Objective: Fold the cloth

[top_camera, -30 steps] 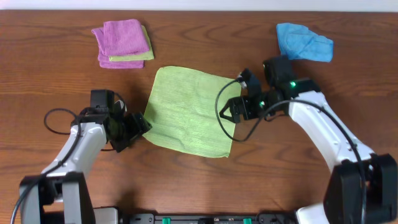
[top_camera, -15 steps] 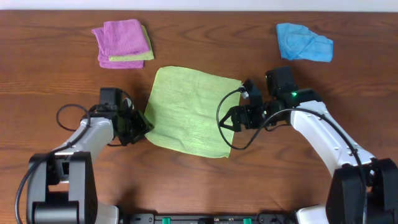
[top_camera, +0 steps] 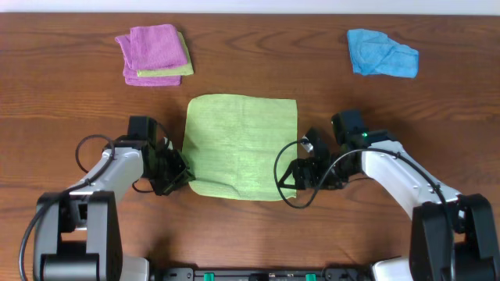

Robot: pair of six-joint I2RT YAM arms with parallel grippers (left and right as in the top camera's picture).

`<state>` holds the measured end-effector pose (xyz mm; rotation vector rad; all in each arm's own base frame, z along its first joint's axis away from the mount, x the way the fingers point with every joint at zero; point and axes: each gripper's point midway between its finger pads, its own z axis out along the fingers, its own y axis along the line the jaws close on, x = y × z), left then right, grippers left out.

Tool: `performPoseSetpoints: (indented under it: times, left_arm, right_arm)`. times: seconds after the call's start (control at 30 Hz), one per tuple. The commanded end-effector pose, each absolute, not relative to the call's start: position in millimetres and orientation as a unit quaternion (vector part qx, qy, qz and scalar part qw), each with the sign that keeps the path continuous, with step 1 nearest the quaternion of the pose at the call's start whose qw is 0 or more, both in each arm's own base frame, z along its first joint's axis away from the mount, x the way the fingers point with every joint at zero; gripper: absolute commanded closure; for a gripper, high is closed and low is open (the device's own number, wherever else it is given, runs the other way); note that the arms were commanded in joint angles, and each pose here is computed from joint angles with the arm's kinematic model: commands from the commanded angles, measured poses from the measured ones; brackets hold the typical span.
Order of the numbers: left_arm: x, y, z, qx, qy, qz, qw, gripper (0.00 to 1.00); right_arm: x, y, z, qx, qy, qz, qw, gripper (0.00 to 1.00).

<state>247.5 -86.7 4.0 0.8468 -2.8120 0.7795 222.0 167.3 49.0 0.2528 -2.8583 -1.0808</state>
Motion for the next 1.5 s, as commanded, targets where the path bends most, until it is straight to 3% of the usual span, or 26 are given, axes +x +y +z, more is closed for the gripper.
performPoseSetpoints:
  times: [0.0, 0.33, 0.63, 0.93, 1.3, 1.47]
  left_arm:
    - [243.7, -89.5, 11.0, 0.273, -0.924, 0.264, 0.052, 0.94]
    - [231.5, -110.4, 13.5, 0.248, -0.928, 0.266, 0.075, 0.94]
    - [228.2, -116.8, 13.1, 0.238, -0.932, 0.263, 0.08, 0.94]
    - [228.3, -115.8, 12.5, 0.239, -0.932, 0.26, 0.079, 0.94]
    - [228.3, -115.8, 12.5, 0.239, -0.932, 0.26, 0.079, 0.94]
    - [228.2, -115.8, 12.5, 0.238, -0.932, 0.26, 0.079, 0.94]
  right_arm:
    - [217.3, 170.0, 50.8, 0.069, -0.924, -0.373, 0.04, 0.06]
    - [191.1, 166.6, 29.0, 0.029, -0.923, -0.376, 0.077, 0.06]
    - [198.1, 164.1, 13.9, 0.009, -0.929, -0.366, 0.052, 0.08]
    - [201.4, 154.5, -3.6, -0.017, -0.942, -0.334, 0.034, 0.16]
    - [176.1, 143.8, -29.3, -0.048, -0.947, -0.313, 0.048, 0.17]
    - [169.5, 135.6, -40.2, -0.078, -0.953, -0.289, 0.052, 0.22]
